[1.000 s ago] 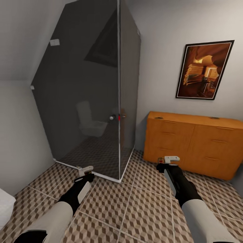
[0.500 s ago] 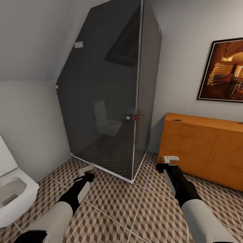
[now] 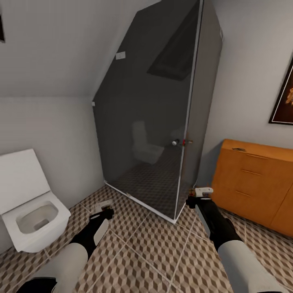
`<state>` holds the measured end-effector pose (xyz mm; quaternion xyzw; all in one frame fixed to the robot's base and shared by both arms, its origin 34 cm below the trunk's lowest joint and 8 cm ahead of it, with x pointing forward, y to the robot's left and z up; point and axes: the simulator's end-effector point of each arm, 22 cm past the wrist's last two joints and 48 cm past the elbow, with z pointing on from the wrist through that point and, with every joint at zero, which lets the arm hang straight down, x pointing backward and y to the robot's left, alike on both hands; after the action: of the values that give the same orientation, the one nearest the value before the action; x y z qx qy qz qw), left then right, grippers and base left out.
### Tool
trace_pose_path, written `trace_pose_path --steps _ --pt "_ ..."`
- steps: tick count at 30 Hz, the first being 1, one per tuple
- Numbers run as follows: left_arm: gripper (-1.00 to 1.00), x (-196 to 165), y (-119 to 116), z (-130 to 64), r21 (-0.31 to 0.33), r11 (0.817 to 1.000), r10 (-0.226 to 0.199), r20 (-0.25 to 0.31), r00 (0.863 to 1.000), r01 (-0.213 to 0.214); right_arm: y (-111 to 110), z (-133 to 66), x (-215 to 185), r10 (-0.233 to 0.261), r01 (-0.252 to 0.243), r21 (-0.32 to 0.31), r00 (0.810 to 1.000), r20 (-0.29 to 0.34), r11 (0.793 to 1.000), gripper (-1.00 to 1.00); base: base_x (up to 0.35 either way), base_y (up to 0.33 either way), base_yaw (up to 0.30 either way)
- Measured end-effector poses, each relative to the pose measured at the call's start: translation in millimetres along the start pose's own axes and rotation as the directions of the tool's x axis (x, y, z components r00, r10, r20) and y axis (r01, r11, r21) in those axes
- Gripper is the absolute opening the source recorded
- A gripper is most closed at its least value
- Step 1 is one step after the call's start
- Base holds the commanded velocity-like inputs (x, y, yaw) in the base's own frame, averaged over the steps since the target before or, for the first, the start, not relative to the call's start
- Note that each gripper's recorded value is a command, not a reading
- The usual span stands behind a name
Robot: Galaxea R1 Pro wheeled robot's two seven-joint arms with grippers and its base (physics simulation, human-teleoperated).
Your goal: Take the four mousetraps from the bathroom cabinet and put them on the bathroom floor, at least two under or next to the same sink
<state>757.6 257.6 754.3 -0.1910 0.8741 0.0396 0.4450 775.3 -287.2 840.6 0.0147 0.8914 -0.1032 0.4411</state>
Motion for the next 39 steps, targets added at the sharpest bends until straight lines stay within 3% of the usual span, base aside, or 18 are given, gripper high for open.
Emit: trace_pose_path --steps 39 --pt "-1.0 -0.2 2.6 0.7 -0.004 1.0 -0.002 0.002 1.0 0.002 0.2 0.4 1.1 0.0 0.0 -0.001 1.0 -0.003 1.0 -1.0 0.0 0.0 0.3"
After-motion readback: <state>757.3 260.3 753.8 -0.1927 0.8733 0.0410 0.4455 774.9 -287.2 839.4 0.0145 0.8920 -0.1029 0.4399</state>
